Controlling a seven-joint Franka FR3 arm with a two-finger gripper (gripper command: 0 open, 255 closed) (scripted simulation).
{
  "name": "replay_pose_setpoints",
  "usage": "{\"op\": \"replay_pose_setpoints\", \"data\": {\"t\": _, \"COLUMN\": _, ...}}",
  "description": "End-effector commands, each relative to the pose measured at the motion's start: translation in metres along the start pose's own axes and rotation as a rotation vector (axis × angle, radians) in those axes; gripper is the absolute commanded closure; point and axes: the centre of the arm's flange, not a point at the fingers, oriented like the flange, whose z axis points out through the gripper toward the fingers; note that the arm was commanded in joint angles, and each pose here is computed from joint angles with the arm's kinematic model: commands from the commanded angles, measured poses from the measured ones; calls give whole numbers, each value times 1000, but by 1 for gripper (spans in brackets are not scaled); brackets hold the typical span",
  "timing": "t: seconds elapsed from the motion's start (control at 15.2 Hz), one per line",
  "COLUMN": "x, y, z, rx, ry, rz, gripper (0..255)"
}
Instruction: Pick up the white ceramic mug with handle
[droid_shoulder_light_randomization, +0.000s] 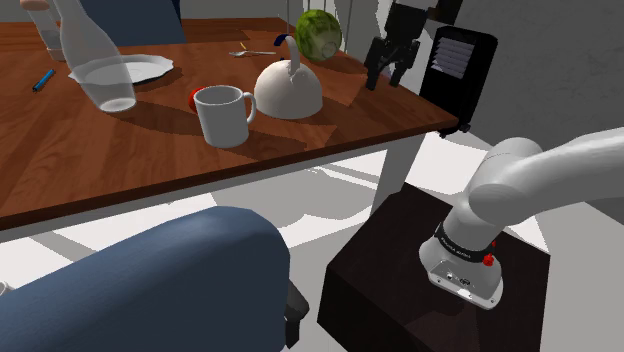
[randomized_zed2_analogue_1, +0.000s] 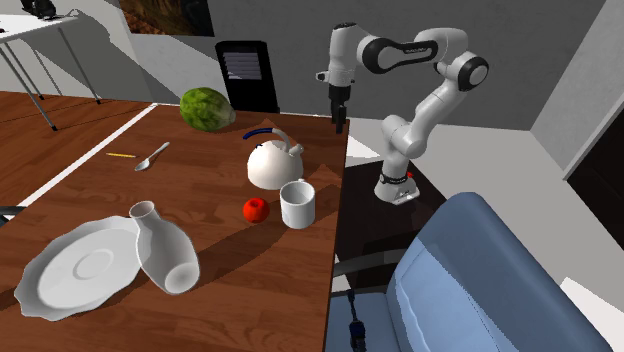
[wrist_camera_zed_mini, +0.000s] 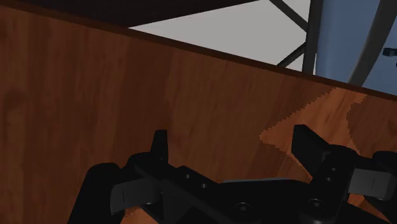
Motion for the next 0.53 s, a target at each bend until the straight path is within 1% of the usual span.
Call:
{"op": "replay_pose_setpoints", "data": {"t": 0.0, "x": 0, "y": 0, "z": 0, "rx": 0, "ry": 0, "rz": 0, "gripper": 0}}
{"op": "replay_pose_setpoints", "data": {"t": 0.46, "x": 39, "y": -89, "z": 5, "rx": -30, "ry": -7, "rz": -4, "gripper": 0}}
